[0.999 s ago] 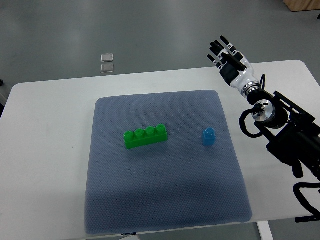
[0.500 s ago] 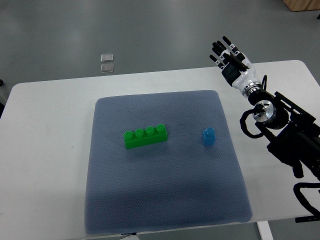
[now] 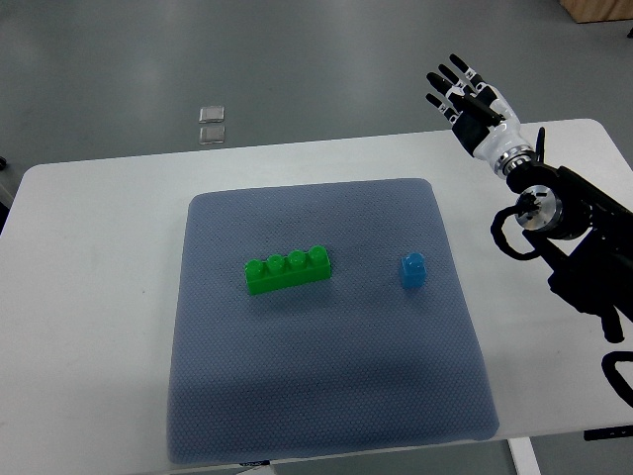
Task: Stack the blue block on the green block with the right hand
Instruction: 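Move the right hand down toward the small blue block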
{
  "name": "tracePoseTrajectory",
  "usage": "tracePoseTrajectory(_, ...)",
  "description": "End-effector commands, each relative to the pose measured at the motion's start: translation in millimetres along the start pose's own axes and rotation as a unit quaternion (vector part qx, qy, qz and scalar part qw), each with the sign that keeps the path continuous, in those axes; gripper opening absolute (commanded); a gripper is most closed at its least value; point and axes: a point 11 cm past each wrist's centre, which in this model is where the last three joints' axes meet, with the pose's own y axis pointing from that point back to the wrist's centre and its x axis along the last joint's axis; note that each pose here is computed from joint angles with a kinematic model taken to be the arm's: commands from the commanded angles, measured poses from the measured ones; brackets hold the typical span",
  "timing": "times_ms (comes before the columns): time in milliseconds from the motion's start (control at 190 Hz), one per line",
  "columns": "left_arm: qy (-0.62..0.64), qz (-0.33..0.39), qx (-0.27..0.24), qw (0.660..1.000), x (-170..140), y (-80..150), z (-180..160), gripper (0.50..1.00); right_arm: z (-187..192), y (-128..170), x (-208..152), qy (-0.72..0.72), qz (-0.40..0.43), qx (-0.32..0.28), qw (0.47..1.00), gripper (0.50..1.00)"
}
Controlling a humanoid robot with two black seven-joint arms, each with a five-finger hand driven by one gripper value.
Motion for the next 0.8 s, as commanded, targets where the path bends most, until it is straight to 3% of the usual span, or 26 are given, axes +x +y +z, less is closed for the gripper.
tracePoseTrajectory(0,0.0,0.0,0.0,1.0,0.0,0.0,0.3,1.0,-20.4,2.5,-8.6,0.098,-0.041,0.003,0.994,0.913)
tracePoseTrajectory(226,-0.001,0.0,0.0,1.0,0.0,0.0,0.2,1.0,-56.6,23.6,-19.4,0.35,-0.153,-0.034,0.924,0.913)
tracePoseTrajectory(421,0.0,0.0,0.0,1.0,0.0,0.0,0.3,1.0,-61.7,44.3,-34.4,0.469,-0.253,-0.09,0.841,0.913)
tracePoseTrajectory(689,0.0,0.0,0.0,1.0,0.0,0.0,0.3,1.0,-23.6,94.8,-35.7,0.614,-0.384,-0.202,0.659,0.913)
tracePoseTrajectory(794,0.0,0.0,0.0,1.0,0.0,0.0,0.3,1.0,-14.2,97.0,-29.9,0.633,-0.38,-0.224,0.636,0.913)
